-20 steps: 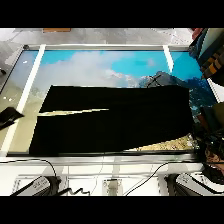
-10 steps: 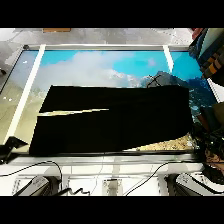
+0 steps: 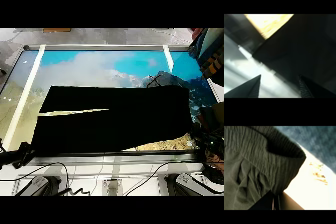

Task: Fold the clothes and pants, and hang the long-sleeved shirts on hangers.

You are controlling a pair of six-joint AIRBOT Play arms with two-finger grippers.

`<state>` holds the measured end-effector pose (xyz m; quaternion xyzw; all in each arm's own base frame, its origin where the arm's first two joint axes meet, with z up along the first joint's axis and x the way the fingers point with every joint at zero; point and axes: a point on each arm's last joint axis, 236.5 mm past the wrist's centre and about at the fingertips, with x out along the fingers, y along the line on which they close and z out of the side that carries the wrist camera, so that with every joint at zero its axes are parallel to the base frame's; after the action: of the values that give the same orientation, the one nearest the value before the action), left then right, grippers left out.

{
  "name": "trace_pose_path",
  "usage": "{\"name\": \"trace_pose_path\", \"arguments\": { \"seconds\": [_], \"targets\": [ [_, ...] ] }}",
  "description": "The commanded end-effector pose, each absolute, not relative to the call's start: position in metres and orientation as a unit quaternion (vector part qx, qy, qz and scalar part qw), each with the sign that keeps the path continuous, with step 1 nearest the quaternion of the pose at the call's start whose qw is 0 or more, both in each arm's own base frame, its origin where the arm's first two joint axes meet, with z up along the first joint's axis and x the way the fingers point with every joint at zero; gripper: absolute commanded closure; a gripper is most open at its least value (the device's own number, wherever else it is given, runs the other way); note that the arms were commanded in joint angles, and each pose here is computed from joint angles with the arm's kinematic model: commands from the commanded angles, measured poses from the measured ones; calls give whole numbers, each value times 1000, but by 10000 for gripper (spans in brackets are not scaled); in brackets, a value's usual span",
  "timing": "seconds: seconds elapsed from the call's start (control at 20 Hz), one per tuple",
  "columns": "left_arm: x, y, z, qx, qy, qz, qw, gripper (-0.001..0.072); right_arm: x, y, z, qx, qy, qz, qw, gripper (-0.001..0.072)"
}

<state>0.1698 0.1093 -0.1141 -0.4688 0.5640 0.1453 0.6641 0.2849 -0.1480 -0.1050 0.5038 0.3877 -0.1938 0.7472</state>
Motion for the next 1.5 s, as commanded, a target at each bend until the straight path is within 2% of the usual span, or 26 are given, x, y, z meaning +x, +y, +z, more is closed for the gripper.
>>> {"name": "trace_pose_path", "arguments": {
  "seconds": [0.0, 0.05, 0.1, 0.15, 0.2, 0.35, 0.55, 0.7, 0.85, 1.2, 1.3, 1.45],
  "targets": [
    [192, 120, -124, -468, 505, 158, 708, 232, 285, -143, -104, 504, 393, -184, 747, 693],
    [200, 123, -121, -468, 490, 157, 719, 291, 285, -141, -104, 506, 395, -180, 745, 694],
    [207, 125, -118, -465, 477, 150, 730, 417, 285, -138, -103, 508, 397, -175, 744, 693],
    [213, 126, -114, -462, 466, 140, 741, 599, 285, -133, -102, 511, 402, -165, 742, 694],
    [221, 127, -107, -462, 450, 131, 753, 699, 284, -128, -100, 511, 407, -154, 741, 694],
    [247, 153, -70, -450, 392, 136, 791, 699, 280, -122, -79, 477, 414, -134, 764, 697],
    [253, 190, -11, -367, 345, 168, 847, 700, 252, -132, -36, 410, 409, -189, 793, 697],
    [238, 205, 1, -335, 341, 212, 852, 700, 222, -134, 4, 339, 394, -234, 821, 697],
    [231, 207, -3, -317, 358, 217, 851, 700, 190, -142, 40, 259, 386, -281, 840, 697],
    [245, 236, 50, -265, 309, 239, 882, 702, 192, -152, 118, 220, 322, -305, 869, 697],
    [262, 241, 72, -237, 285, 237, 898, 703, 197, -156, 132, 217, 302, -306, 877, 697],
    [309, 228, 96, -160, 271, 206, 927, 705, 208, -156, 121, 257, 309, -296, 867, 696]
  ]
}}
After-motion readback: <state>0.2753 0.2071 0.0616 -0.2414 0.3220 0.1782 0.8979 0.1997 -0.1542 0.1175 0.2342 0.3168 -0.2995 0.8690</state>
